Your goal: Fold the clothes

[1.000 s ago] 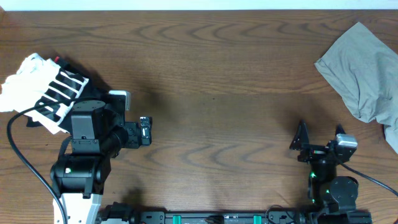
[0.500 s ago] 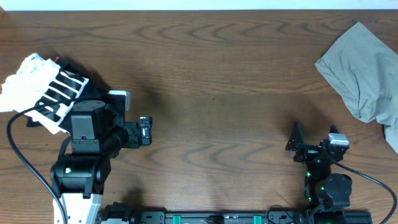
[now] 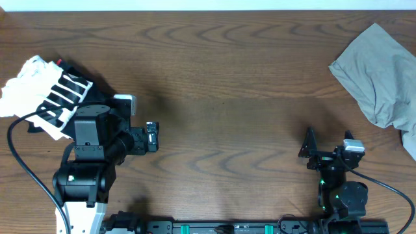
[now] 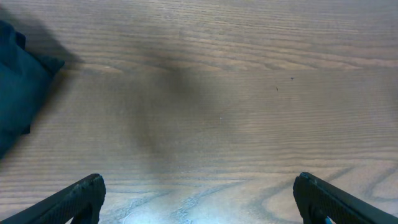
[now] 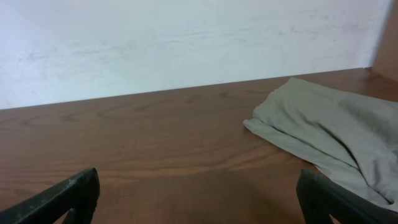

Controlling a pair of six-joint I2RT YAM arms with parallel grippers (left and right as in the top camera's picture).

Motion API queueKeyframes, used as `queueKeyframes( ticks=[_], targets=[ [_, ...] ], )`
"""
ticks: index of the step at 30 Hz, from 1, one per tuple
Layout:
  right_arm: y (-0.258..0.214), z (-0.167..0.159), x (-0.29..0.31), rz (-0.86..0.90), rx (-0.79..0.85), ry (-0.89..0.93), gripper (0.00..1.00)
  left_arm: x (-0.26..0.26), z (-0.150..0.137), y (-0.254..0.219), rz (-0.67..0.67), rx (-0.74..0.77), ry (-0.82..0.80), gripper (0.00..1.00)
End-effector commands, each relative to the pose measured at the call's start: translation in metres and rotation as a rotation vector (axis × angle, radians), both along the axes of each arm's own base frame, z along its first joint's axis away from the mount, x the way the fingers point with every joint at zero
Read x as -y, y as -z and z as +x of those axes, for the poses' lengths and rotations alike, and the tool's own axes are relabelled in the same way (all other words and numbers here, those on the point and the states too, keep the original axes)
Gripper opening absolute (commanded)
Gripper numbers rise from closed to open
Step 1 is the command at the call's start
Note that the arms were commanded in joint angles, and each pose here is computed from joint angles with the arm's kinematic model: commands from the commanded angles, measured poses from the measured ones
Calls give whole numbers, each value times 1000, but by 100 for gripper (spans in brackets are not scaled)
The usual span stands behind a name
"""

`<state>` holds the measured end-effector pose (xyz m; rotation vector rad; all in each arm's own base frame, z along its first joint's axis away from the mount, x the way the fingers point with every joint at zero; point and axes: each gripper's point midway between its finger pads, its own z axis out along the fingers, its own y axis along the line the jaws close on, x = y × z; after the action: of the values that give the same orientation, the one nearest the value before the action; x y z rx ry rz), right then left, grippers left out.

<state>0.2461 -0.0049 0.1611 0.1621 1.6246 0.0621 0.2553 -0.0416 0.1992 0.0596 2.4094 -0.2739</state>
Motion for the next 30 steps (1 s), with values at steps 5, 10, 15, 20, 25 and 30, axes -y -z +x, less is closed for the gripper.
queueKeyframes(
  ticks=[5,10,15,20,25,30],
  targets=[
    [1,0,1,-14,0,0,99,-2,1,0,20,7,6,98],
    [1,0,1,-14,0,0,99,-2,1,0,20,7,6,98],
    [1,0,1,-15,-1,0,99,-2,-8,2,22,-15,6,98],
    [1,0,1,-15,-1,0,99,-13,-31,4,67,-7,-34,98],
    [1,0,1,-14,0,0,99,-23,-53,21,106,41,-72,98],
    [1,0,1,-14,0,0,99,-24,-67,51,105,109,-76,98]
  ],
)
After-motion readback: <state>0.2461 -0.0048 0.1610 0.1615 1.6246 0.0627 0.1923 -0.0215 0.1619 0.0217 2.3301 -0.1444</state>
